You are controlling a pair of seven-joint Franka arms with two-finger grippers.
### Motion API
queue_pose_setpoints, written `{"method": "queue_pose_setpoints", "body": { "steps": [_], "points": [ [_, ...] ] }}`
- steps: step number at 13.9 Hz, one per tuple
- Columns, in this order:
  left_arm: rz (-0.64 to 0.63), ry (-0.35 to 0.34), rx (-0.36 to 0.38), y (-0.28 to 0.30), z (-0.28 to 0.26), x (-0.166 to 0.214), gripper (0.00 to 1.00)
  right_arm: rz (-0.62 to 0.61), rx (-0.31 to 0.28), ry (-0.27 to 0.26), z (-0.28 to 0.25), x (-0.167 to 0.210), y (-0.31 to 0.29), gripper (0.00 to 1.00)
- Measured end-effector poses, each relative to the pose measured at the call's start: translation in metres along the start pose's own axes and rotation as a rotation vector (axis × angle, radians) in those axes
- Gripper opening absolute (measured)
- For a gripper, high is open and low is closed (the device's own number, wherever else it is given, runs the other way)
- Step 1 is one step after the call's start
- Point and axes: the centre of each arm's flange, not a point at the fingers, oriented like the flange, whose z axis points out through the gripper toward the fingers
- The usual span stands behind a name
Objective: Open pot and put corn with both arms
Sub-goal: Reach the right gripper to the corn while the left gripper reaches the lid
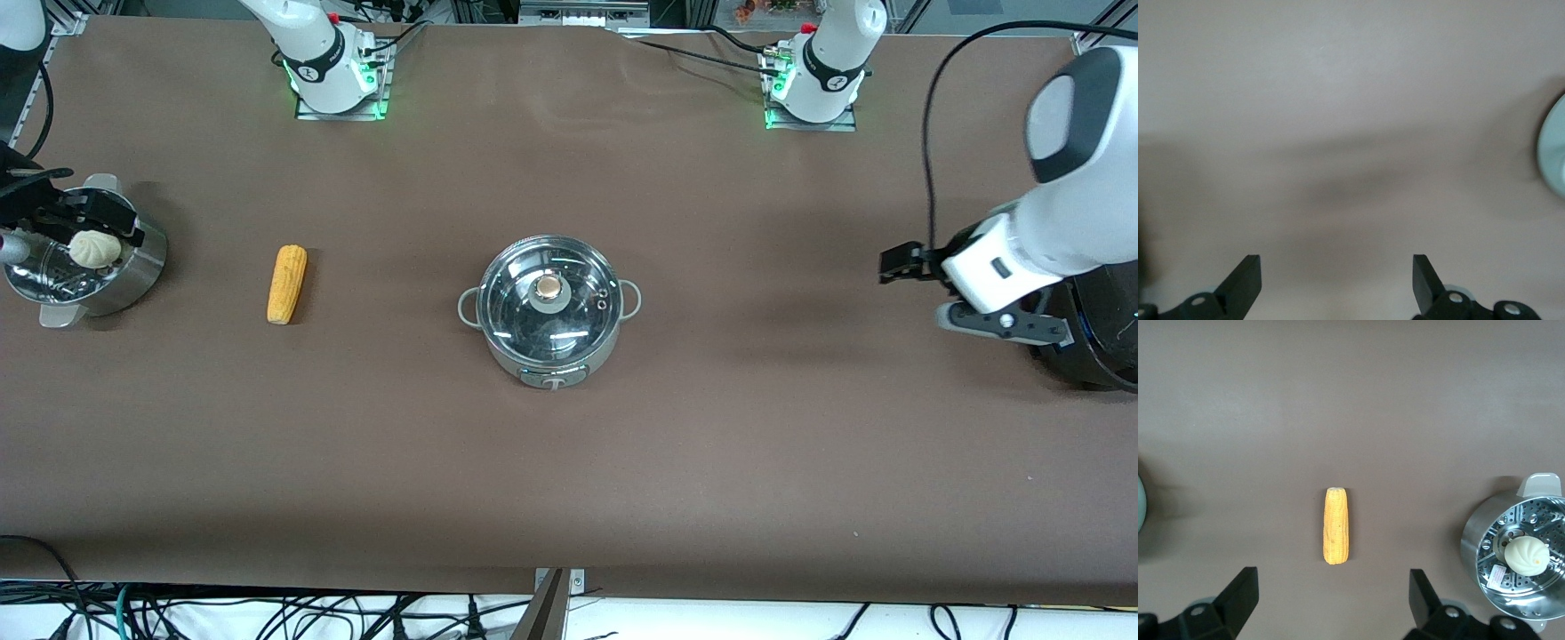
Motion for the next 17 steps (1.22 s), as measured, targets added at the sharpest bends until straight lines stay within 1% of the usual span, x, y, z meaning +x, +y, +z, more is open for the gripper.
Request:
{"method": "queue_pose_setpoints", "body": {
  "steps": [3, 7, 8, 10, 12, 14, 16, 17],
  "points": [
    [-0.106, 0.019, 0.002, 0.064, 0.017, 0.008, 1.0, 0.001, 0.001, -0.013, 0.007, 0.002, 0.0, 1.0],
    [-0.256, 0.043, -0.001, 0.159, 0.03, 0.008, 1.0, 0.003, 0.008, -0.07, 0.049, 0.019, 0.0, 1.0],
    [-0.278, 0.049, -0.003, 0.183, 0.031, 0.007, 1.0, 0.003, 0.009, -0.091, 0.064, 0.023, 0.0, 1.0],
    [-0.275, 0.06, -0.009, 0.222, 0.036, 0.008, 1.0, 0.003, 0.009, -0.138, 0.093, 0.031, 0.0, 1.0],
    [-0.274, 0.072, -0.018, 0.263, 0.044, 0.008, 1.0, 0.003, 0.009, -0.161, 0.117, 0.036, 0.0, 1.0],
    [-0.26, 0.087, -0.029, 0.301, 0.053, 0.004, 1.0, 0.007, 0.009, -0.159, 0.142, 0.033, -0.001, 1.0],
    [-0.241, 0.094, -0.036, 0.334, 0.063, -0.001, 1.0, 0.043, 0.004, -0.138, 0.174, 0.027, -0.004, 1.0],
    [-0.256, 0.095, -0.038, 0.346, 0.068, -0.003, 1.0, 0.055, 0.002, -0.124, 0.191, 0.022, -0.007, 1.0]
  ]
}}
